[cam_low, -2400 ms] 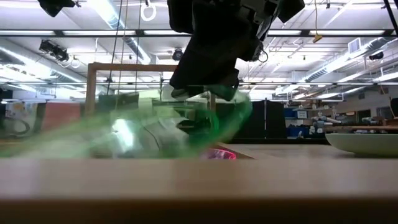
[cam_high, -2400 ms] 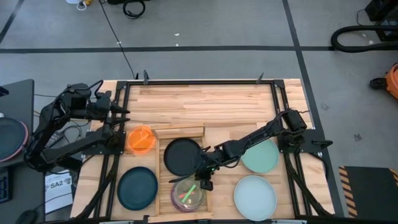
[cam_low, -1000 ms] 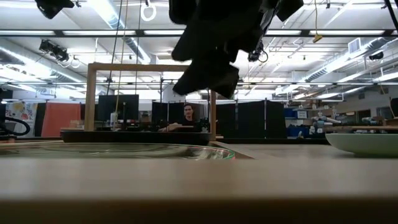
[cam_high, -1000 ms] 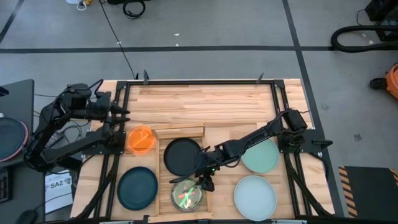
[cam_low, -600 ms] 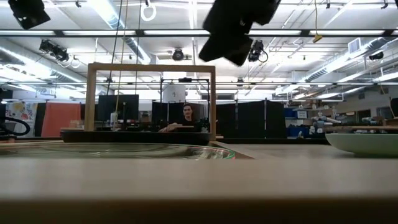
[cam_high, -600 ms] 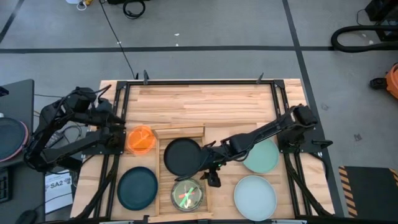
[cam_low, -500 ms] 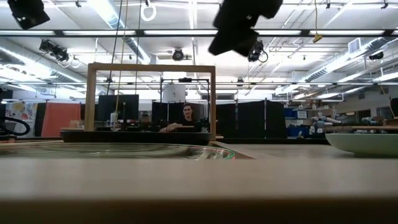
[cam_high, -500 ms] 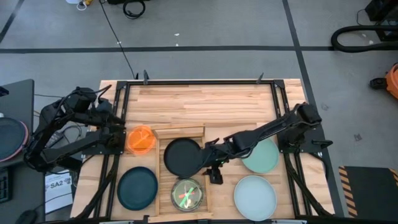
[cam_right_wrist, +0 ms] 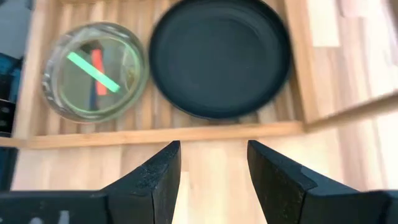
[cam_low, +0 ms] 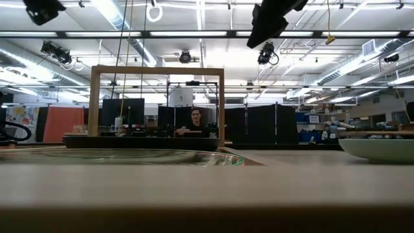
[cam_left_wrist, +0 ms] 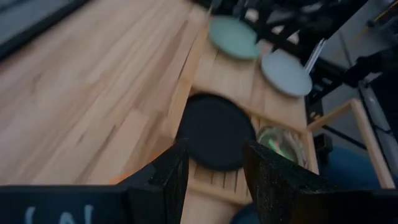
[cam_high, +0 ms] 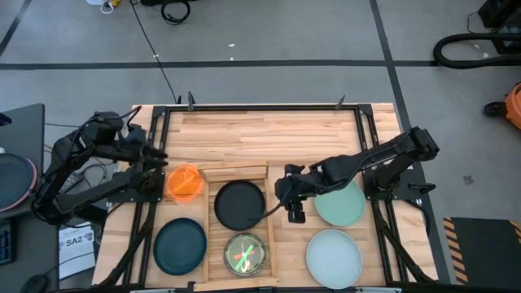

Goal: Place and stack plates onto a shelf
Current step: Stack the big black plate on top of the big black plate on the shelf

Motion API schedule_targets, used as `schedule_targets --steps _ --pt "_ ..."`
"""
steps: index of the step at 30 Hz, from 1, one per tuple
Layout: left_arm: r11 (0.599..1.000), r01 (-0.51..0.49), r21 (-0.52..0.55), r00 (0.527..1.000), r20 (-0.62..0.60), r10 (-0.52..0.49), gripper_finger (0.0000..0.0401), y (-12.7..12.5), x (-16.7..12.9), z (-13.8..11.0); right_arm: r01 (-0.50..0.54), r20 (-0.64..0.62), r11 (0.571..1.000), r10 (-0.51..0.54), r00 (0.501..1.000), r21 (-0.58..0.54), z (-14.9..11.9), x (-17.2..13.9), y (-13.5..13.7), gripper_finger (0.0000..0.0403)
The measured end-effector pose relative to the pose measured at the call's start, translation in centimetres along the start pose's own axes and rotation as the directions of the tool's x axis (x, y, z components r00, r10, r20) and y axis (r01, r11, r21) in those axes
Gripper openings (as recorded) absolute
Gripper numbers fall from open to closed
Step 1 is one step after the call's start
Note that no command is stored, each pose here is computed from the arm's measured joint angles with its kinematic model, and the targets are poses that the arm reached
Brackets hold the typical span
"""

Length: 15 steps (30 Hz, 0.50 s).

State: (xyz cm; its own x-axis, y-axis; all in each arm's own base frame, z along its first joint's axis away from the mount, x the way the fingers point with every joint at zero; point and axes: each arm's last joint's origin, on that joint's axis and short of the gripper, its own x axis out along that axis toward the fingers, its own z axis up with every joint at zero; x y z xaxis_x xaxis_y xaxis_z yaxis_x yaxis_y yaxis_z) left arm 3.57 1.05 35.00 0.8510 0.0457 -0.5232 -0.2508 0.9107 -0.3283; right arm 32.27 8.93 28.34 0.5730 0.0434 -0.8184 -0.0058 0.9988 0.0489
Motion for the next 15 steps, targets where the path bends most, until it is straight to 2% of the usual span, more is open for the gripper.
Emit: schedule_targets --steps 9,12,15 --pt "0.997 0.022 0.069 0.992 0.12 -0.03 0.0155 0.1 0.5 2.1 0.049 -0.008 0.999 -0.049 0.999 -0.012 0.4 -0.2 -2.8 0.019" --pt "0.995 0.053 0.09 0.994 0.096 -0.061 0.0155 0.5 1.8 3.2 0.066 -0.009 0.998 -0.066 0.998 -0.001 0.6 -0.2 -3.8 0.019" --pt "0.988 0.108 0.108 0.994 0.006 -0.109 0.0155 0.7 3.7 4.1 0.071 -0.015 0.997 -0.071 0.997 0.012 0.6 -0.1 -4.5 0.019"
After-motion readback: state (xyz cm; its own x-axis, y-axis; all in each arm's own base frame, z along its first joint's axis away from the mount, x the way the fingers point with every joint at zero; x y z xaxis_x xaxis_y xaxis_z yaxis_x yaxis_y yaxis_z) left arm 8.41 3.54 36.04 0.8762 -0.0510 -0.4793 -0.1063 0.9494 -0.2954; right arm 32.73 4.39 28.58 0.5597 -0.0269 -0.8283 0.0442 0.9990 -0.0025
